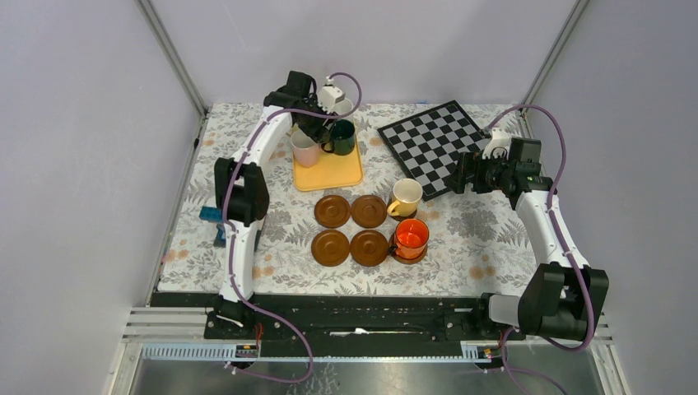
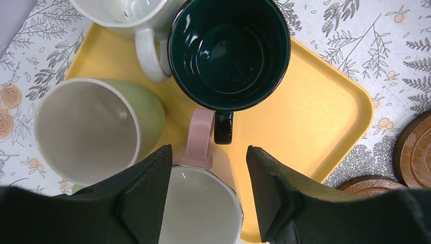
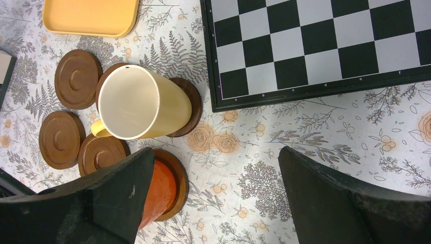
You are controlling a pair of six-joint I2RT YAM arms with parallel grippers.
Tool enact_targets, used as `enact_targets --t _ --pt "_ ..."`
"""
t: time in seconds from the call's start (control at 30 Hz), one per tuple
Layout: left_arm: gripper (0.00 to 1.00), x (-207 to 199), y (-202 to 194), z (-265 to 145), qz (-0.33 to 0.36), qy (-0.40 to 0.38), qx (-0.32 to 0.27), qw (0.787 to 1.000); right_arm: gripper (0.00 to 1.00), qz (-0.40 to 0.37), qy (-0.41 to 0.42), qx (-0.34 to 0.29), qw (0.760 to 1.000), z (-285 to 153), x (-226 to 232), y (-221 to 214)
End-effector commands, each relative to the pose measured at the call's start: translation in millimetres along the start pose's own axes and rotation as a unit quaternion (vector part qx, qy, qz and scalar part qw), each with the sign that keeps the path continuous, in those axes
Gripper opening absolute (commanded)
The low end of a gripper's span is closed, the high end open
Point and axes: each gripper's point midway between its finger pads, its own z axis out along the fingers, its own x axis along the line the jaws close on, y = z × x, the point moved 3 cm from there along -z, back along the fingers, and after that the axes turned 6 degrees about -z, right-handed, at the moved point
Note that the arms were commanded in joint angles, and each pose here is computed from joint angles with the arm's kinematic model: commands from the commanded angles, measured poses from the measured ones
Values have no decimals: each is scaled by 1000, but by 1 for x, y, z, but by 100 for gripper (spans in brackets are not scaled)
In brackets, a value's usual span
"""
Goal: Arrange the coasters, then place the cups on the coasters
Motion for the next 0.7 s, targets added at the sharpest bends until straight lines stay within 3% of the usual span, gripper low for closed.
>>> enact_targets --t 0.0,0.67 --pt "57 -16 -1 -5 16 -28 11 999 100 -18 -7 -21 1000 -3 -3 11" --pt "55 -50 -14 -5 76 -67 49 994 100 -17 -8 -22 1000 -4 -2 11"
